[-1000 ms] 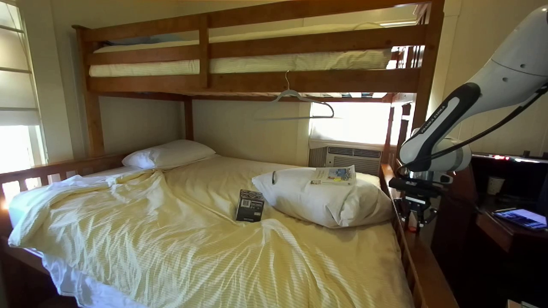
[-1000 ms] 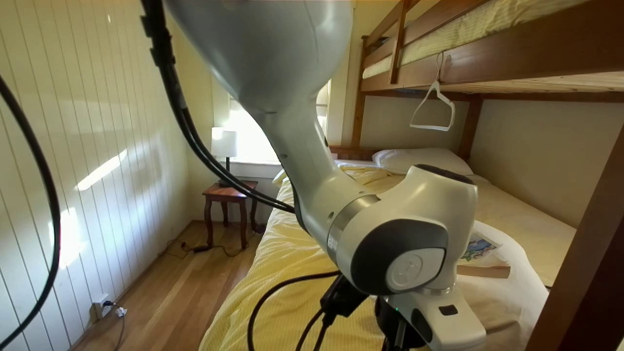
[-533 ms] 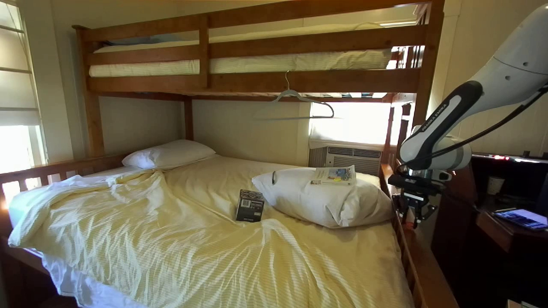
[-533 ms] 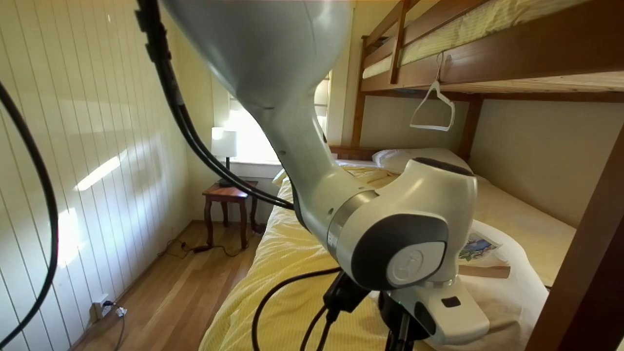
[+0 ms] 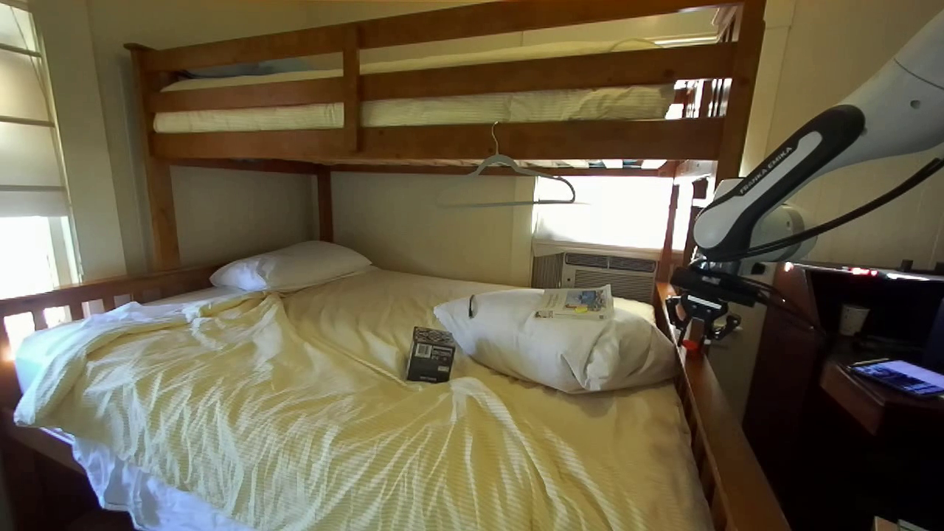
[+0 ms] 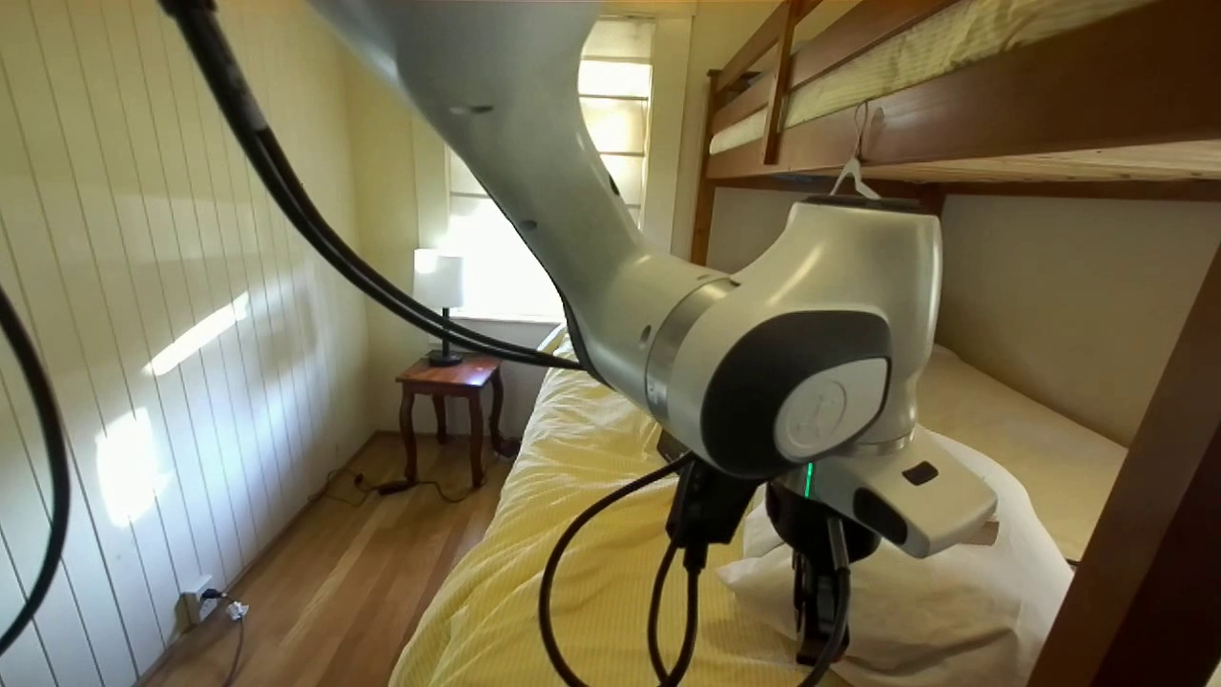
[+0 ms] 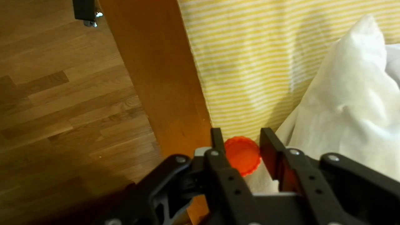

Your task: Put the yellow ring and orange ring on the book

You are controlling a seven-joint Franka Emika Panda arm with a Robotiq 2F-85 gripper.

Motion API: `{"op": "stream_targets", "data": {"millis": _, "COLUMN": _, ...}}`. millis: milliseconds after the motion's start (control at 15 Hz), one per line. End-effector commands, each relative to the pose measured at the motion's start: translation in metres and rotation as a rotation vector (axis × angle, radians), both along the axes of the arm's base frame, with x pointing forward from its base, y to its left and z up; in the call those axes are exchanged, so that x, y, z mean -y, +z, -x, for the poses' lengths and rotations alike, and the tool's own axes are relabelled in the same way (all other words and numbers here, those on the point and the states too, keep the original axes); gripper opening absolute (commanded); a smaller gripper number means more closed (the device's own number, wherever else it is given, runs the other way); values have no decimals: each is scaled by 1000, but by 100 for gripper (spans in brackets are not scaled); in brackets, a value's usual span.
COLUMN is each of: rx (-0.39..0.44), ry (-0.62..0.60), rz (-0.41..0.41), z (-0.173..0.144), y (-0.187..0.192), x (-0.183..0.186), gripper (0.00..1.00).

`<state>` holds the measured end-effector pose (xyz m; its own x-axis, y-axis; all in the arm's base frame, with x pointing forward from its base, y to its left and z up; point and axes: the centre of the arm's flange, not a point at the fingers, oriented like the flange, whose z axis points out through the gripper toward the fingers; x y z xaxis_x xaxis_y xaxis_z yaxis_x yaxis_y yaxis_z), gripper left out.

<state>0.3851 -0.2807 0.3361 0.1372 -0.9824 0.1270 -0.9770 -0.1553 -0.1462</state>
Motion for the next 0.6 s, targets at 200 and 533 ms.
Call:
{"op": "stream_targets", "data": {"millis": 200, "rx": 30, "ry": -3, "rz": 26, "z": -12, "y": 10, "x": 6, "gripper": 9}}
{"op": "stream_targets", "data": {"millis": 533, "rx": 211, "ry": 62, "rz": 261, "z": -108, "y": 116, "x": 22, "gripper": 9}}
